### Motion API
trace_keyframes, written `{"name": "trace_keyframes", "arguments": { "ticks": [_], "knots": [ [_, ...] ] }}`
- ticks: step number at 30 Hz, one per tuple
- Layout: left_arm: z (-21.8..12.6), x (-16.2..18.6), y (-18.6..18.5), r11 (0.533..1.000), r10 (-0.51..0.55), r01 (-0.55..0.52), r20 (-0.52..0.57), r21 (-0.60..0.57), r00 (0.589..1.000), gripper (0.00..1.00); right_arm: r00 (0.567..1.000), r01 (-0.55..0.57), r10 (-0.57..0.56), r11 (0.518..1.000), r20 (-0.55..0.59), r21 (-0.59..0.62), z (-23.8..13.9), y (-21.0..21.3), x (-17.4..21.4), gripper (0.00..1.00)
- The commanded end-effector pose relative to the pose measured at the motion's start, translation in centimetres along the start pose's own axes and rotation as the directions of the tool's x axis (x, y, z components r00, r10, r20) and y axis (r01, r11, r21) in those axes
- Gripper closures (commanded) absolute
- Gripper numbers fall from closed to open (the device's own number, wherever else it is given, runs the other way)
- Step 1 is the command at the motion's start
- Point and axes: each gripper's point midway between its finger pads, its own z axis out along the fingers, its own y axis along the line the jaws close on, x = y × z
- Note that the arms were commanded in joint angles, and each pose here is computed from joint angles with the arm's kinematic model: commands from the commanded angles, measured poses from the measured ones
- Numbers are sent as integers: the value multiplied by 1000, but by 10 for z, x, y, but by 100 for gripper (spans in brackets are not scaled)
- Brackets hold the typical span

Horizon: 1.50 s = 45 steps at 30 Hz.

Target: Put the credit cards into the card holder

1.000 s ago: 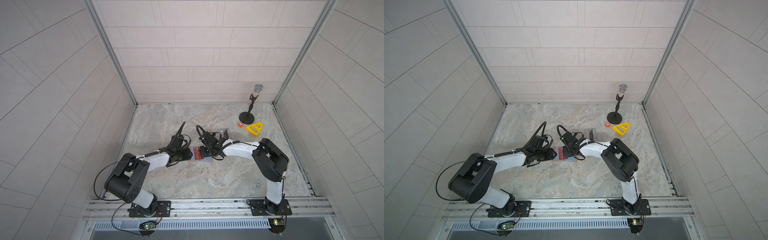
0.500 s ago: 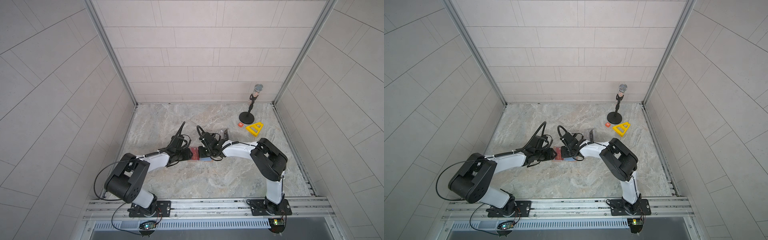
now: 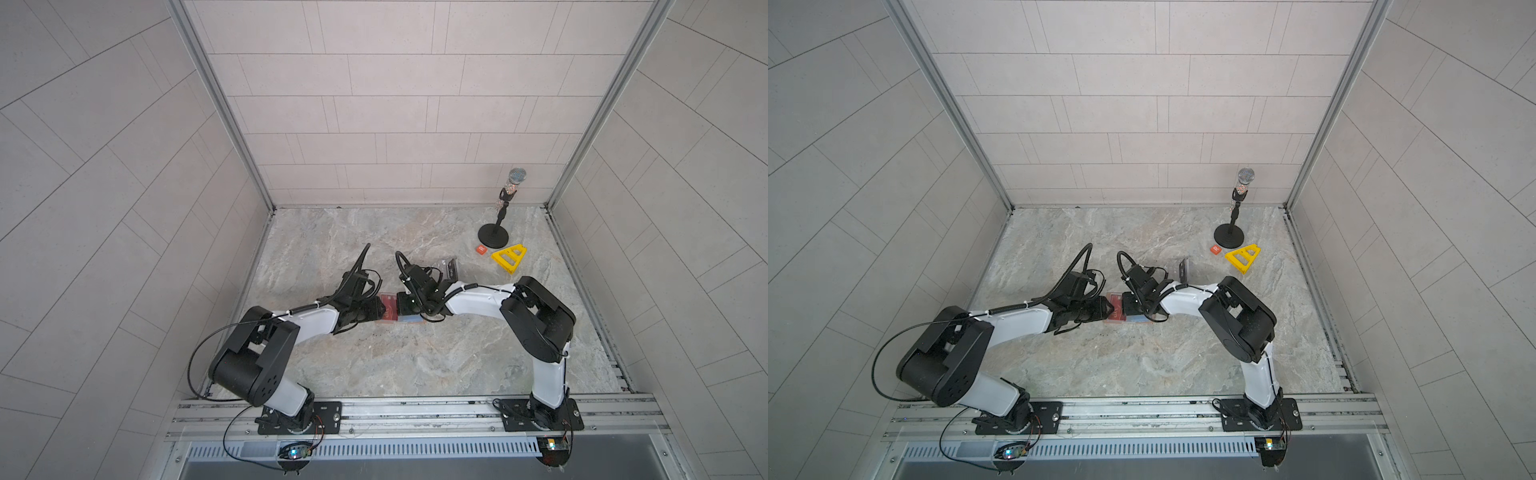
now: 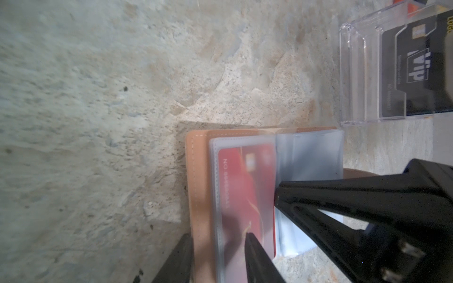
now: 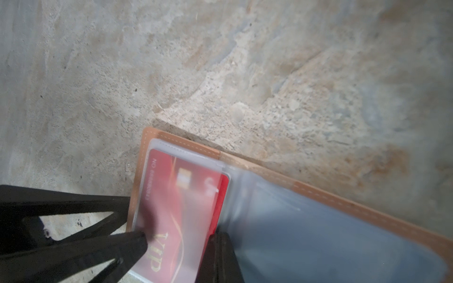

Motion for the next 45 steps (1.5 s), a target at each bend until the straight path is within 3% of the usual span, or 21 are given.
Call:
{"name": "trace_keyframes", "arguments": {
  "ticks": [1,19,29,38,45],
  "knots": [
    [6,39,28,995,-49,38,-122,-88,991,58,999,-9,8,1000,-53,-22,3,1,18,98],
    [2,36,27,995,-36,25,-115,-94,993,58,1000,15,-15,999,4,-42,-21,10,5,94],
    [-12,26,27,992,-6,-2,-65,-124,998,55,997,58,-59,998,45,31,-45,2,-5,81],
    [-28,17,31,985,23,-25,-13,-173,1000,41,989,104,-116,988,94,116,-76,-10,-18,73],
    [-32,16,35,980,29,-28,5,-199,1000,39,985,101,-126,975,116,197,-96,-34,-24,63]
  ]
}}
